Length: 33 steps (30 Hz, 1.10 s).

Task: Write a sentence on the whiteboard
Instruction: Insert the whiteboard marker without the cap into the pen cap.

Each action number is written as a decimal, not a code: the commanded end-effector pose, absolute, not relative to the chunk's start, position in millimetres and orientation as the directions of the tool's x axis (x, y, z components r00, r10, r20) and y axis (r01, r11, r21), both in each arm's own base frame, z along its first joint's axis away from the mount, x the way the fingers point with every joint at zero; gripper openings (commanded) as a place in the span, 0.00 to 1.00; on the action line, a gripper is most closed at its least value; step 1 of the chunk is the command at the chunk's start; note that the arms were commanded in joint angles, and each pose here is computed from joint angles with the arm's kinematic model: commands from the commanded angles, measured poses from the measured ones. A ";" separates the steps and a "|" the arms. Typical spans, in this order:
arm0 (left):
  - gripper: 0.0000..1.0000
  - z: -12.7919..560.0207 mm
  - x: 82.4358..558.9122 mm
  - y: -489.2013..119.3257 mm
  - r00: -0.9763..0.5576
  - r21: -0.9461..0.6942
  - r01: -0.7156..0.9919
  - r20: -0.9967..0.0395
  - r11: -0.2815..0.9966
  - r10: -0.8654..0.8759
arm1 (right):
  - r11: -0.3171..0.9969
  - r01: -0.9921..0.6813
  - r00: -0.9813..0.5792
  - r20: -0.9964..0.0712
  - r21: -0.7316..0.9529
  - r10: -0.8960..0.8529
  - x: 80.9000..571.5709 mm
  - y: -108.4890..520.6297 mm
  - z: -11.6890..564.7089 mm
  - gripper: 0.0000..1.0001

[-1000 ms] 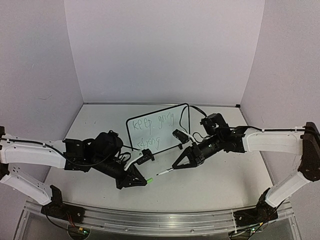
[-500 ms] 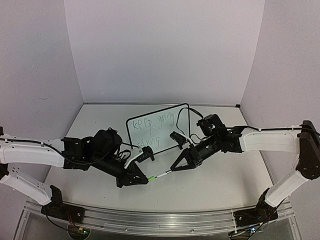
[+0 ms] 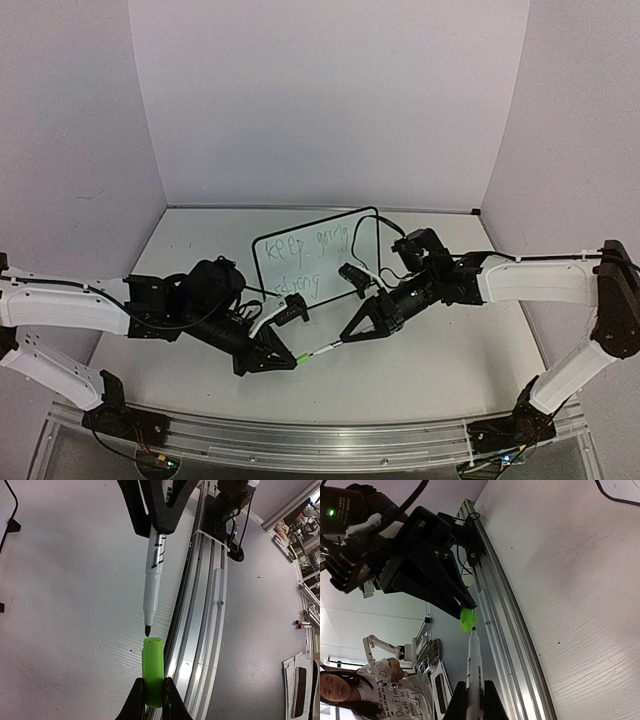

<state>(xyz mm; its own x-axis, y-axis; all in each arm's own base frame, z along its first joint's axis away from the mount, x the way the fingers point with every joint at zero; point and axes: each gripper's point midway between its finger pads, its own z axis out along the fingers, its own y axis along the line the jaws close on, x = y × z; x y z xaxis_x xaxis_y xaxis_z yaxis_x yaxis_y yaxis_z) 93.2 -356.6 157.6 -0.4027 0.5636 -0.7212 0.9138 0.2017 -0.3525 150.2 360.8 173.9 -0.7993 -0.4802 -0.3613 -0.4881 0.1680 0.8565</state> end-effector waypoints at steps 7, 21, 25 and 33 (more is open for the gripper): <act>0.00 178.5 101.3 -367.5 -0.398 -0.340 0.917 -0.756 0.208 0.519 | 0.116 -0.524 -0.771 -0.412 0.844 -0.485 147.4 363.7 191.2 0.00; 0.00 175.0 101.2 -367.1 -0.408 -0.346 0.913 -0.746 0.216 0.526 | 0.108 -0.532 -0.766 -0.424 0.840 -0.484 146.3 363.3 195.0 0.00; 0.00 176.2 101.0 -367.9 -0.408 -0.349 0.913 -0.749 0.214 0.522 | 0.104 -0.534 -0.765 -0.427 0.839 -0.483 145.6 363.3 197.3 0.00; 0.00 175.2 99.2 -369.2 -0.407 -0.355 0.913 -0.745 0.201 0.529 | 0.099 -0.538 -0.762 -0.433 0.837 -0.482 146.1 364.6 199.6 0.00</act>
<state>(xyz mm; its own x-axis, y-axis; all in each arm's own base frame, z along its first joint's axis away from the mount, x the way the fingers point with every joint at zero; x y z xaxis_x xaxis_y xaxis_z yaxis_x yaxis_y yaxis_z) 95.9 -356.6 153.3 -0.4232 0.5649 -0.7084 0.9051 0.2280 -0.3589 148.2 359.8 173.7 -0.7973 -0.4857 -0.3584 -0.4881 0.1694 0.8562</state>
